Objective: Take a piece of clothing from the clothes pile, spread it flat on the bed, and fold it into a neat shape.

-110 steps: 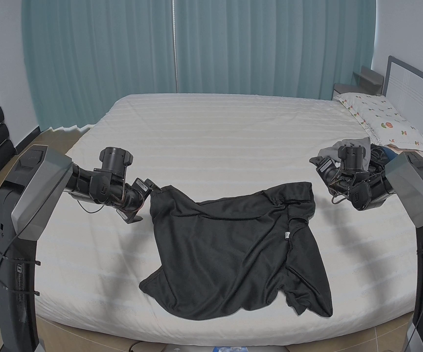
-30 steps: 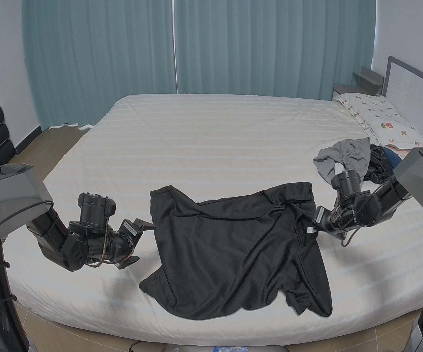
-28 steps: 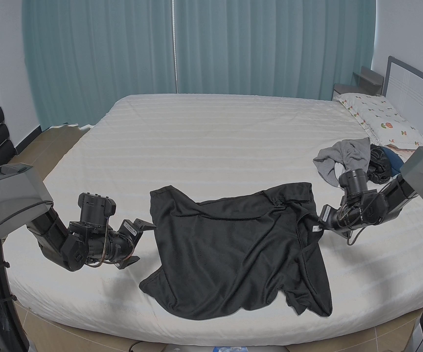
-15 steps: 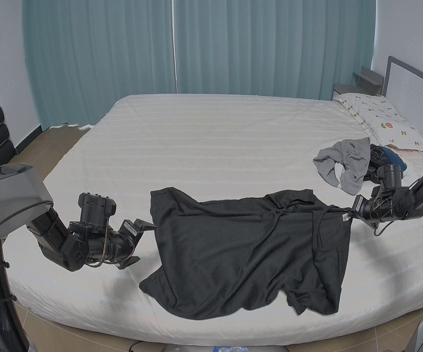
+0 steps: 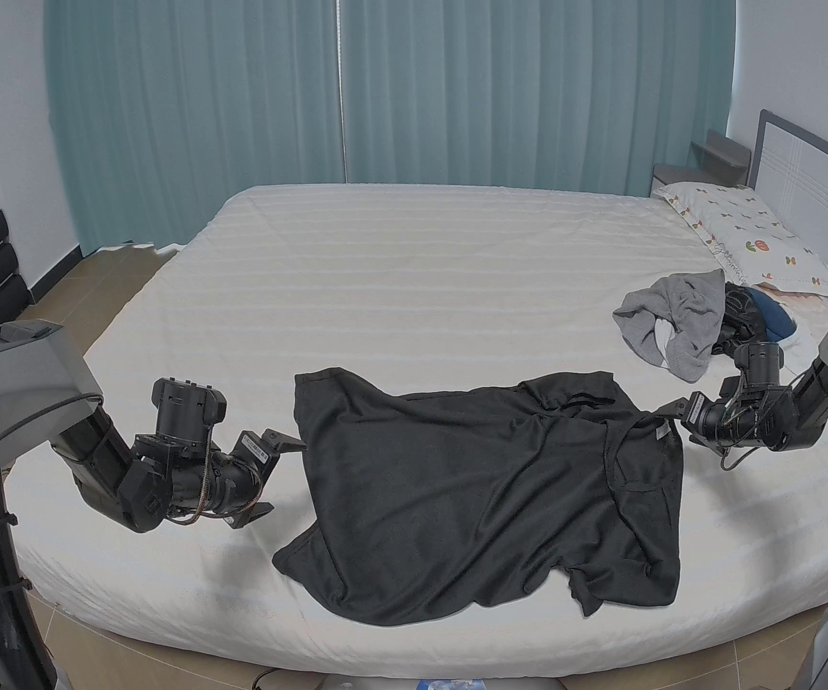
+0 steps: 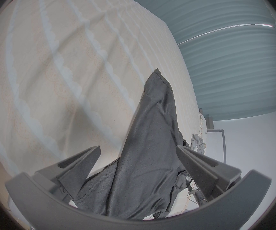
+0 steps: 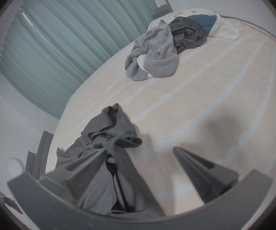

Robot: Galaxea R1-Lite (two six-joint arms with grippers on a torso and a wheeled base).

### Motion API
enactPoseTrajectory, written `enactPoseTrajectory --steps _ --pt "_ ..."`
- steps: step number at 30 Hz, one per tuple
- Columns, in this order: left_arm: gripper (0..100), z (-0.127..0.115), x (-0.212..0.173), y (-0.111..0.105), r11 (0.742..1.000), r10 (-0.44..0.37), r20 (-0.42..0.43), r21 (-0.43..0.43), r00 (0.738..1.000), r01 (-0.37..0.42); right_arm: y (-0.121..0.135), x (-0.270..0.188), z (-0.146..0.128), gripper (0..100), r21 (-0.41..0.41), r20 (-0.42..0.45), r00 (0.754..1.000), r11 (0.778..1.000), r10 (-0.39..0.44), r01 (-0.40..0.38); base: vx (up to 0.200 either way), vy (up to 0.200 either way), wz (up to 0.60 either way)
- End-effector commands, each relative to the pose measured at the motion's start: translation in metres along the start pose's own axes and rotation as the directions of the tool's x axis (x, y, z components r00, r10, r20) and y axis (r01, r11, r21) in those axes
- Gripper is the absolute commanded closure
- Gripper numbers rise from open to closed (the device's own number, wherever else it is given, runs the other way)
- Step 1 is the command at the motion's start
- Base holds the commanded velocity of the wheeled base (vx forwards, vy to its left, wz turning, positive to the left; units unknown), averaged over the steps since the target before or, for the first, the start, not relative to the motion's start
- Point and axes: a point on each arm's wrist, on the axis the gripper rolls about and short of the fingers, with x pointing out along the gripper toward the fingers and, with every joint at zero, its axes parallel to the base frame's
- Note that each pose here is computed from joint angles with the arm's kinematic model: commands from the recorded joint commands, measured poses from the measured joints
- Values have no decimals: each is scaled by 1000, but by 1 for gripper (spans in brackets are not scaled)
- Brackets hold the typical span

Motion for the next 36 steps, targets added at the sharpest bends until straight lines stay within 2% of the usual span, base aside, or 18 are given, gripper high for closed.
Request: enactPoseTrajectory --steps 1,5,11,14,16,19,24,28,36 --pt "0 -4 -3 2 1000 5 -7 3 1000 -5 19 -31 3 0 10 14 998 998 61 -61 0 0 0" --pt "0 -6 -8 3 1000 0 -7 5 1000 0 30 -47 -3 0 34 12 997 996 79 -80 -50 0 0" --pt "0 -15 -20 4 1000 -11 -13 16 1000 11 50 -79 -7 0 160 35 992 979 122 -127 -200 0 0" --pt "0 -22 -26 2 999 -16 -29 30 999 17 52 -89 -18 0 203 11 991 970 135 -134 -200 0 0" --pt "0 -30 -26 -1 999 -21 -49 43 999 23 52 -89 -31 0 206 -25 991 971 133 -125 -200 0 0" --pt "0 -43 -24 1 998 -2 -73 60 997 6 48 -88 -39 0 217 -8 989 965 150 -145 0 0 0" --pt "0 -40 -25 0 999 -6 -64 53 998 9 51 -88 -56 0 254 3 973 941 232 -225 0 0 0" --pt "0 -44 -25 0 998 -2 -75 58 997 6 56 -82 -68 0 243 -29 969 942 245 -231 0 0 0" --pt "0 -47 -31 -7 999 -32 -81 30 996 35 56 -83 -78 0 238 -58 970 947 237 -217 0 -200 0"
